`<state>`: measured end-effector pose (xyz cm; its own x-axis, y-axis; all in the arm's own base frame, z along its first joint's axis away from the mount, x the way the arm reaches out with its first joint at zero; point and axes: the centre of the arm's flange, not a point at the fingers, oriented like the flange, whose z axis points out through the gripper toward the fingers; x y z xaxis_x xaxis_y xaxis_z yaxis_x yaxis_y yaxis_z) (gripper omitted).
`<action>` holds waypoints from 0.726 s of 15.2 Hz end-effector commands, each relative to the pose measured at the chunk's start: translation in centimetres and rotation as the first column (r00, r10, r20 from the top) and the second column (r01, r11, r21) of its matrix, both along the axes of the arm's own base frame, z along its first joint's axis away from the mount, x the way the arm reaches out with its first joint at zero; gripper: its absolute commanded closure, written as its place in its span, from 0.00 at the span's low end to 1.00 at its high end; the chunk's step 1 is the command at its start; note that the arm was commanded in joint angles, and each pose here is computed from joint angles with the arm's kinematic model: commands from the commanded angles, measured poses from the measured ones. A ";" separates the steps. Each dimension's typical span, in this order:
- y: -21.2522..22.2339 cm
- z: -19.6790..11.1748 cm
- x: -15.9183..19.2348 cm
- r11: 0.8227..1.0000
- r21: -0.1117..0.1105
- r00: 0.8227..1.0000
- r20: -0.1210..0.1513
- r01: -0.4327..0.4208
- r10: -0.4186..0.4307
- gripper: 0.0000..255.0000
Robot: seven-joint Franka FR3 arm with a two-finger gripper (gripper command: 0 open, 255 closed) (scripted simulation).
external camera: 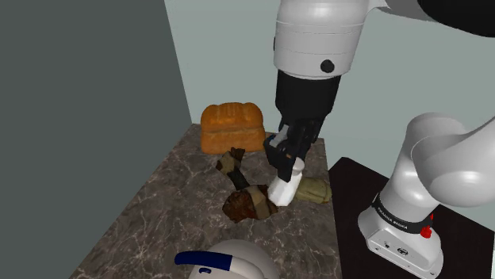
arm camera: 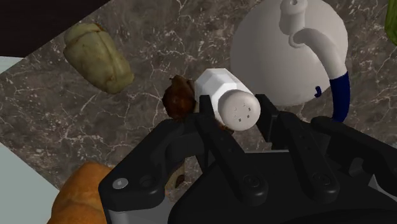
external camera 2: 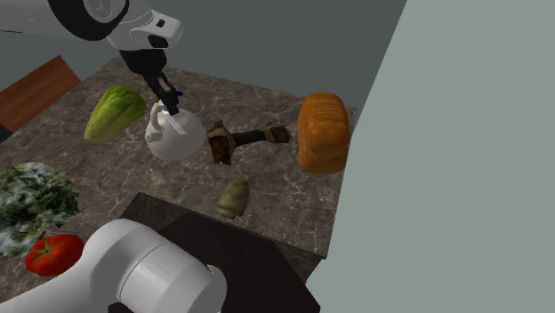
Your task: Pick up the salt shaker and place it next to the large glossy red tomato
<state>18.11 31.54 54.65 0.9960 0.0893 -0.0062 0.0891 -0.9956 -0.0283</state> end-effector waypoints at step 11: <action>-0.8 0.0 -15.9 1.000 0.000 1.000 -0.001 0.001 -0.001 1.00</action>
<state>3.73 31.31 54.95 0.9959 0.0898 -0.0065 0.0896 -0.9956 -0.0285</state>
